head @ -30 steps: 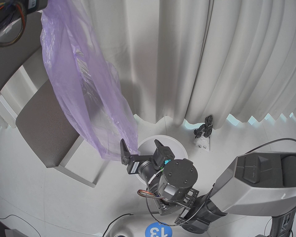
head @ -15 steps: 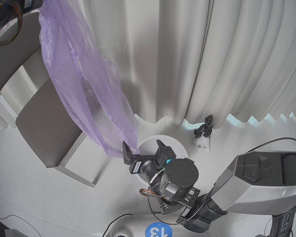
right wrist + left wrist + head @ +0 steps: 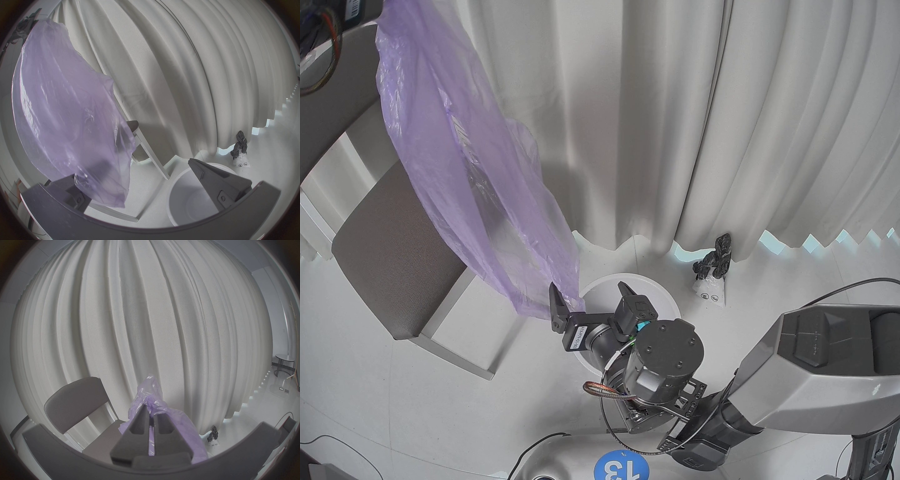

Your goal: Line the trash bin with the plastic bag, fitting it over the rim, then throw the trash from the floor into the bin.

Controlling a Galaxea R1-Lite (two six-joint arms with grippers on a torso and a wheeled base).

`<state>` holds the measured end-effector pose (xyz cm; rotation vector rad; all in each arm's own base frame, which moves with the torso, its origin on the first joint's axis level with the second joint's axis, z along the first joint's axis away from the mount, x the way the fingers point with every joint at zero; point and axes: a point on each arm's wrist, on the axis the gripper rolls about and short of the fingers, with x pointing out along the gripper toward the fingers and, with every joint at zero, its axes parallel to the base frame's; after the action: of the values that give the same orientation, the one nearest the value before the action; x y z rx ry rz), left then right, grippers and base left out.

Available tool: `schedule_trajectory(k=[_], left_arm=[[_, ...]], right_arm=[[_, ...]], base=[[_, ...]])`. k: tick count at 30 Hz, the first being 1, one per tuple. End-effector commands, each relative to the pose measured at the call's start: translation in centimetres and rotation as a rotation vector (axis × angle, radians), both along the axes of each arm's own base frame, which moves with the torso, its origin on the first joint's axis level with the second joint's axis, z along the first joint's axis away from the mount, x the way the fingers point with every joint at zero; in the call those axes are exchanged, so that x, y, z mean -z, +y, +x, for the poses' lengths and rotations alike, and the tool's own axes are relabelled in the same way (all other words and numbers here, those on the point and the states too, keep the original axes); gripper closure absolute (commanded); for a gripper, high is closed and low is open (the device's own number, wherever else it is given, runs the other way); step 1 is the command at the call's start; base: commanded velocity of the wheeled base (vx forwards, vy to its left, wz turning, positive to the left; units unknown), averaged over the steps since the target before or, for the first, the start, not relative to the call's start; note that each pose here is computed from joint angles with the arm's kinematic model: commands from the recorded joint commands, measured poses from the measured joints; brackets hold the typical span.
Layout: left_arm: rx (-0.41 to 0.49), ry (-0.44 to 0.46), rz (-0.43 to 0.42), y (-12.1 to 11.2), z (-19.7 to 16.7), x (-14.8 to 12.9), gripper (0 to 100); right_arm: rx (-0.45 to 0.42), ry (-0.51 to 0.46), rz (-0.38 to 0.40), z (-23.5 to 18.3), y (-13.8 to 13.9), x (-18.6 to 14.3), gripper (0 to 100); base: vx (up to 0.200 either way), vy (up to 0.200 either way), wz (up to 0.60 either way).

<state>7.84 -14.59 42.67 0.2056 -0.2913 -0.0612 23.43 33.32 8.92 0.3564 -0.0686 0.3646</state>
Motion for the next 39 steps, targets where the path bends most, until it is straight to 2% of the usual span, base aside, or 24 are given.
schedule_trajectory(k=[1, 7, 8, 28, 39], left_arm=[[0.001, 0.001, 0.004, -0.1, 0.0, 0.1, 100], [0.001, 0.003, 0.008, -0.1, 0.0, 0.2, 100], [-0.001, 0.003, 0.008, -0.1, 0.0, 0.2, 100], [-0.007, 0.010, 0.012, 0.1, -0.1, 0.5, 100], [-0.024, 0.036, 0.065, 0.1, 0.2, 2.2, 100]], right_arm=[[0.000, -0.003, 0.000, 0.0, 0.0, -0.1, 0], [0.001, -0.005, -0.001, 0.0, 0.0, -0.2, 0], [0.001, -0.005, -0.001, 0.0, 0.0, -0.2, 100], [-0.001, -0.008, 0.003, -0.1, 0.0, -0.3, 100], [0.003, -0.022, 0.013, -0.5, -1.2, -2.0, 100]], base=[[0.000, 0.000, 0.00], [0.000, 0.000, 0.00], [0.000, 0.000, 0.00], [0.000, 0.000, 0.00], [0.000, 0.000, 0.00]])
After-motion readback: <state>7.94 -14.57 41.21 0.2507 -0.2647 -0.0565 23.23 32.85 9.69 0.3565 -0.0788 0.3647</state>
